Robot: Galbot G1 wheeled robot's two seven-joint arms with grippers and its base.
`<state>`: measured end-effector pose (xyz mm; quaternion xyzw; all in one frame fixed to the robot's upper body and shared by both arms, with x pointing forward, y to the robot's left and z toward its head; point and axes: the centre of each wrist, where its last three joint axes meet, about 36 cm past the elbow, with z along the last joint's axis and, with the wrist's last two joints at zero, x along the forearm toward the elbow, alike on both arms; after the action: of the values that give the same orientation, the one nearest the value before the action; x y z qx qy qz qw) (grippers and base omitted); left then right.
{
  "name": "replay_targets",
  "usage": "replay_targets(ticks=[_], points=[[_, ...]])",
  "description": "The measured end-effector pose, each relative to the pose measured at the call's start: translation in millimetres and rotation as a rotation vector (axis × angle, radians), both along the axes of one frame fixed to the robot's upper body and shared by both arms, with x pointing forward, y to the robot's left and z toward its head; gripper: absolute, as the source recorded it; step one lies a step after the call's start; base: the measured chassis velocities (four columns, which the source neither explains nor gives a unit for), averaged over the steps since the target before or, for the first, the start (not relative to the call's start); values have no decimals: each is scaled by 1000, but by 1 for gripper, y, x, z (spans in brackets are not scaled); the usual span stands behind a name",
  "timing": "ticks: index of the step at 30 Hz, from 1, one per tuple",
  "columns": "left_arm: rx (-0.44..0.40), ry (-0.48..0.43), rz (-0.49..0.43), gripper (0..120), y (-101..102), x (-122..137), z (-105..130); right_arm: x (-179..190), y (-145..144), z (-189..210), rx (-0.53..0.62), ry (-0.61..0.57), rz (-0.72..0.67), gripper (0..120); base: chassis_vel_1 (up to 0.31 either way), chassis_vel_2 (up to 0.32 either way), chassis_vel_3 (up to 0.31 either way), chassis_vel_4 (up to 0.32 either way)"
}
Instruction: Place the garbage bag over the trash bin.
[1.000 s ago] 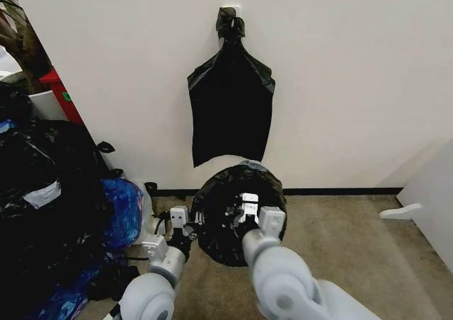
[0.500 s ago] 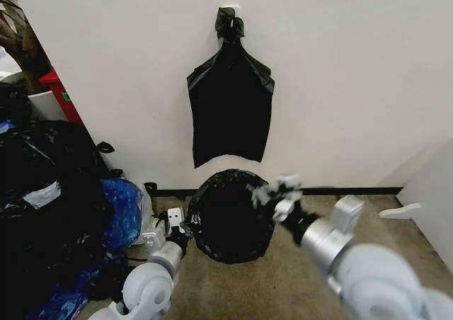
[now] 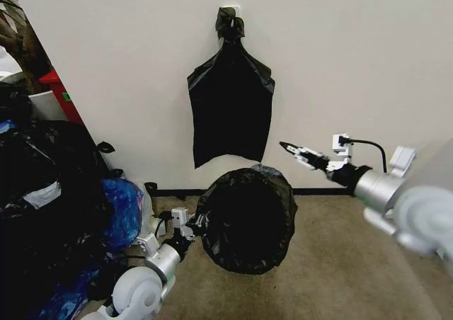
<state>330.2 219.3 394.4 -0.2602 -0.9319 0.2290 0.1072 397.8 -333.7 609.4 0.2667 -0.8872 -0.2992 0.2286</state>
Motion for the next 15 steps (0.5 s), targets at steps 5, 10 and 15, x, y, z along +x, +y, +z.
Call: replay_targets(ticks=[5, 10, 15], points=[[1, -41, -30, 1, 3, -1, 5, 14, -36, -7, -8, 142, 63, 93, 0, 0, 0, 0], [-3, -44, -32, 1, 2, -1, 8, 13, -27, -19, -43, 159, 64, 100, 0, 0, 0, 0], [-7, -46, -31, 1, 2, -2, 13, 13, -16, -34, -116, 163, 60, 100, 0, 0, 0, 0]])
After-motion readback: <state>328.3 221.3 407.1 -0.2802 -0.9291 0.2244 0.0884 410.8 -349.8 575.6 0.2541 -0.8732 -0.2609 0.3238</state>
